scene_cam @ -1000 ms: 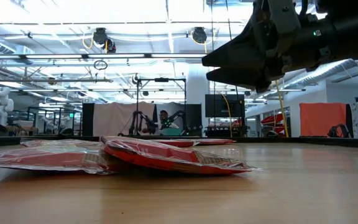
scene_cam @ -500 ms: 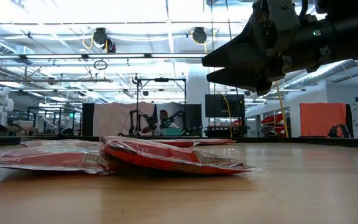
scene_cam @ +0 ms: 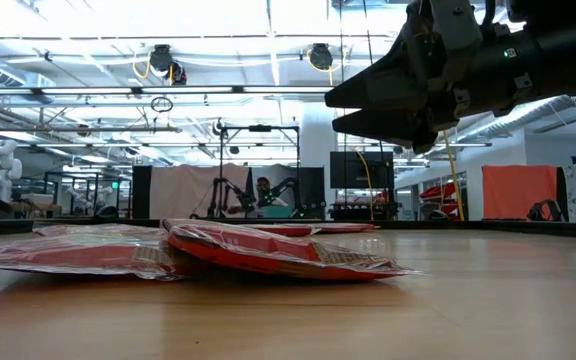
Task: Sort popcorn bags into baskets
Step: Put the popcorn bag into the orange bin
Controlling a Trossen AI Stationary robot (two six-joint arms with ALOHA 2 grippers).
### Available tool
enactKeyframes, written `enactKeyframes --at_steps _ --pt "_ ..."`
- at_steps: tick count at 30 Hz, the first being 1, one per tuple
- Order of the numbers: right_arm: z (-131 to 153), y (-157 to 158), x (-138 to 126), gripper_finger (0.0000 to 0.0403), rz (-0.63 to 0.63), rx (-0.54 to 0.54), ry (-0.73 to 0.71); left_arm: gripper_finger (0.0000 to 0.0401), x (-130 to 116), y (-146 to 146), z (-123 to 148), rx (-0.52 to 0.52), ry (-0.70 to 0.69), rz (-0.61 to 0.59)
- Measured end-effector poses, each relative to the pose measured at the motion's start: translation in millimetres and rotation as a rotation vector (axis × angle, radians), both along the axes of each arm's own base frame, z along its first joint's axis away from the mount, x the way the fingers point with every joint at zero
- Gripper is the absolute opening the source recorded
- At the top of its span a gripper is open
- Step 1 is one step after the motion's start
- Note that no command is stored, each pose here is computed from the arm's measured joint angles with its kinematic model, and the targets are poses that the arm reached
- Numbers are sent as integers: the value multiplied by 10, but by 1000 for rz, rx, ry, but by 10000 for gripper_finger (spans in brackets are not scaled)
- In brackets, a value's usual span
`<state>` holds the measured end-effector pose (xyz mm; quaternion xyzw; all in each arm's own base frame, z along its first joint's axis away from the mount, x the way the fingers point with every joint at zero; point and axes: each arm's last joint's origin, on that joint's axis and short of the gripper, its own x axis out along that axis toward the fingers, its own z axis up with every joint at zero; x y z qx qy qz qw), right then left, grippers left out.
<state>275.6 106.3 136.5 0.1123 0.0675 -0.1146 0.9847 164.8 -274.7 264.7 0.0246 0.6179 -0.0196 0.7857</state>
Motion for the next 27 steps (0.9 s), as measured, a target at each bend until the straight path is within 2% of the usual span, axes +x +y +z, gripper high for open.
enactKeyframes --at_steps 3,10,13,16,22,27 --pt "-5 0 -1 242 0 -2 6 48 6 -13 2 -14 -5 -4" --pt "-28 -2 -5 242 0 -9 27 104 1 5 0 5 -9 17" --pt "-34 -2 -6 242 1 -7 33 108 -2 2 0 3 -3 11" --pt "-37 -2 -7 242 1 -7 35 89 -7 -1 0 5 1 -10" --pt "-37 -1 -7 242 2 -8 36 16 -21 20 -1 28 20 -35" --pt "-41 -2 -8 242 2 -9 39 26 -54 71 -1 69 63 -22"
